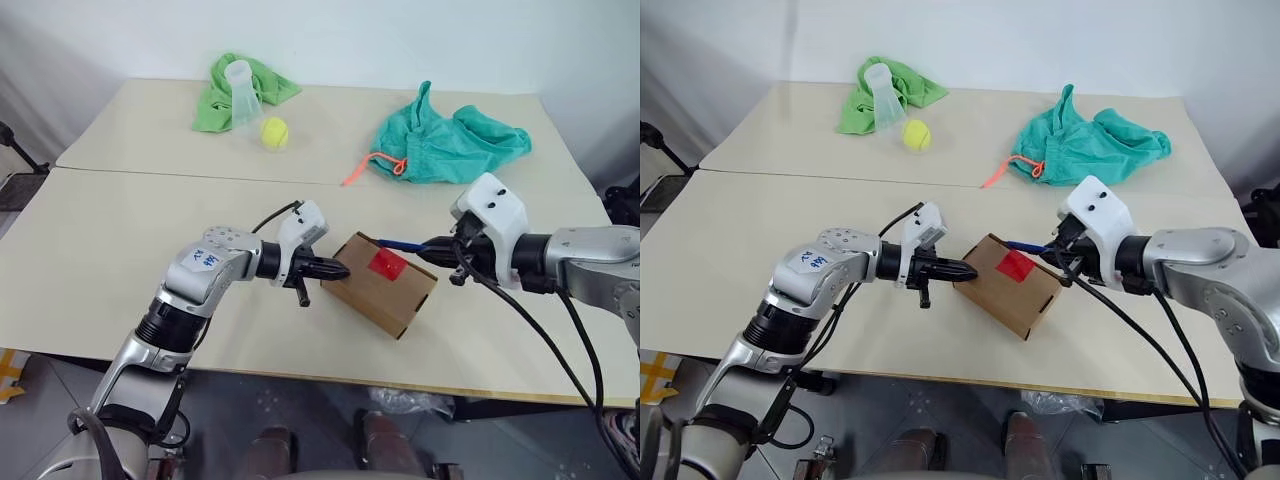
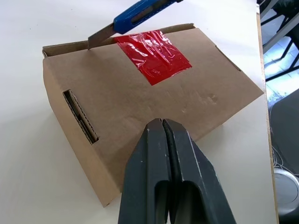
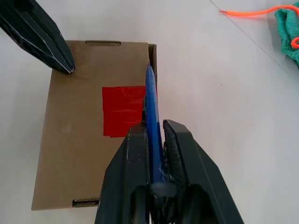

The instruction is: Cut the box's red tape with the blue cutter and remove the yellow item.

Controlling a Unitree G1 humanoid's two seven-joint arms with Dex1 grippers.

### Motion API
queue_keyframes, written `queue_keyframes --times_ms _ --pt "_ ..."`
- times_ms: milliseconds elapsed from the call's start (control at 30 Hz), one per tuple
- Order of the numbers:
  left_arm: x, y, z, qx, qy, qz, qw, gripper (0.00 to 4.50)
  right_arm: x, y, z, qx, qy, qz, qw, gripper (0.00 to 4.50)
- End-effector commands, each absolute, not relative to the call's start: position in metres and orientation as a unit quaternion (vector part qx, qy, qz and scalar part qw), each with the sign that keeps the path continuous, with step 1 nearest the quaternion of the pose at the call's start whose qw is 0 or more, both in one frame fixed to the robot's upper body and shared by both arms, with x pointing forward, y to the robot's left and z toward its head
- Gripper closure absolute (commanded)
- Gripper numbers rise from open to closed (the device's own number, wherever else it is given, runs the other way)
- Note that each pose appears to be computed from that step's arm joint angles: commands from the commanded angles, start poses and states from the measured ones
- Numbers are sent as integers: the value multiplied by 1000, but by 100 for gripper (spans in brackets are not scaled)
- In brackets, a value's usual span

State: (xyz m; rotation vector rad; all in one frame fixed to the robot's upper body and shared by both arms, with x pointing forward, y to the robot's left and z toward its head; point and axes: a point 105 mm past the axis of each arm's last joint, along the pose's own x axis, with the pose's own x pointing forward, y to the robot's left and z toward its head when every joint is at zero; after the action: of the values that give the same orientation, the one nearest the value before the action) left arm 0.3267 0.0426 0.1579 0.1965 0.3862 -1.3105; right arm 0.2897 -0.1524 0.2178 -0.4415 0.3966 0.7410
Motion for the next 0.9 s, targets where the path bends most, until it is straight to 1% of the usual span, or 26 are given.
queue_keyframes --times_ms 33,167,300,900 --pt "327 43 156 96 177 -601 774 446 288 -145 239 -208 159 375 889 431" --pt "327 43 156 95 177 -601 774 446 288 -139 256 -195 132 385 892 431" --pt "327 42 156 95 176 -601 774 446 291 -140 257 -196 132 380 894 431" --pt "328 43 158 99 174 -601 774 446 294 -152 226 -194 182 364 893 431"
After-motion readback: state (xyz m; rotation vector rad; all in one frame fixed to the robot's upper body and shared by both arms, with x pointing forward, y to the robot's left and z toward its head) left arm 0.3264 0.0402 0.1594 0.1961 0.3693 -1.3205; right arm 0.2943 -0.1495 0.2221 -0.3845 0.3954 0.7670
